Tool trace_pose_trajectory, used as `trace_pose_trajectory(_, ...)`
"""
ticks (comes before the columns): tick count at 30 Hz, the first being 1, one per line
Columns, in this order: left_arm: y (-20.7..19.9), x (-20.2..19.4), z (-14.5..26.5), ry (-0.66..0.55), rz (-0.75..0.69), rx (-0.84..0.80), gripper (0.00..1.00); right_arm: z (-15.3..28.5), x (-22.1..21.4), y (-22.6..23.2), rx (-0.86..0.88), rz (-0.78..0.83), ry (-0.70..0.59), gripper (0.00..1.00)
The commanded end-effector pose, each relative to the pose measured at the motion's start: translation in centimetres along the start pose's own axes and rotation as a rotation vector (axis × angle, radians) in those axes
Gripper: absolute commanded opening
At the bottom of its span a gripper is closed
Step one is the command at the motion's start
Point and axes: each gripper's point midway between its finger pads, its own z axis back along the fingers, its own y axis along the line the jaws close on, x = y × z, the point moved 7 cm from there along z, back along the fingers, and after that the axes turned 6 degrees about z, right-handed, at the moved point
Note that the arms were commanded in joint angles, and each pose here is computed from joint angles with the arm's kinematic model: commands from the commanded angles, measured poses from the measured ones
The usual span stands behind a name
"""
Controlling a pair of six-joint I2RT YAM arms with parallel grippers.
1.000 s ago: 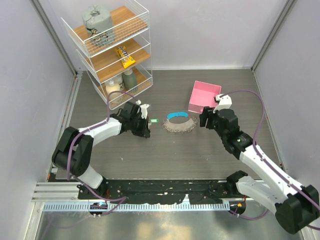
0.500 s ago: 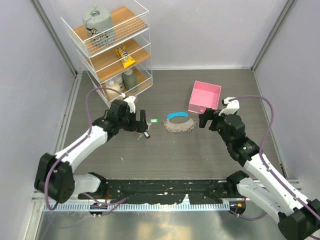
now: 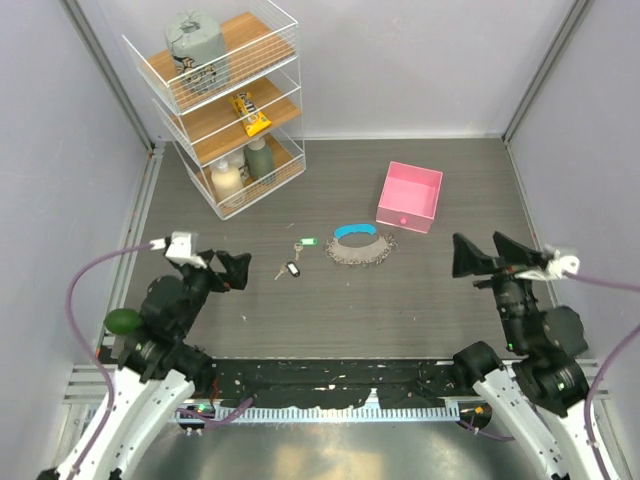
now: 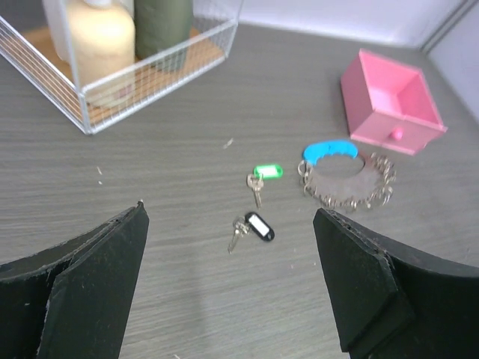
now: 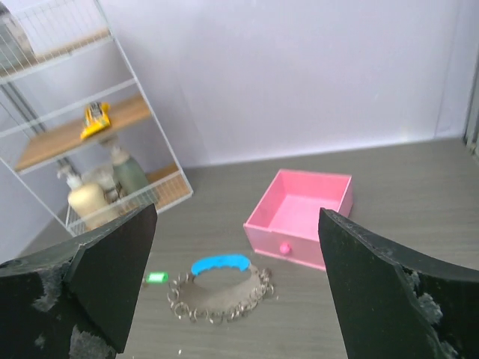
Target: Remove the keys from the keyring
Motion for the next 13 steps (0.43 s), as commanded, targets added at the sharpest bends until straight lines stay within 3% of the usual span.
trace_pose_trajectory(1, 1.3, 0.8, 1.8, -0.221, 0.042, 0.025, 1.0, 1.9, 0.1, -1.5, -0.053, 0.033, -0.083, 0.95)
trace_pose_trajectory(6, 1.8, 0.6, 3.1, -0.314, 0.075, 0.013, 1.0, 2.3, 0.0, -1.7, -0.058, 0.035, -0.081, 0.95)
trace_pose_trajectory(13, 2.5, 0.8, 3.8, -0.308, 0.092, 0.077, 0.99, 2.1, 0.0, -1.6, -0.065, 0.038, -0.058, 0.95)
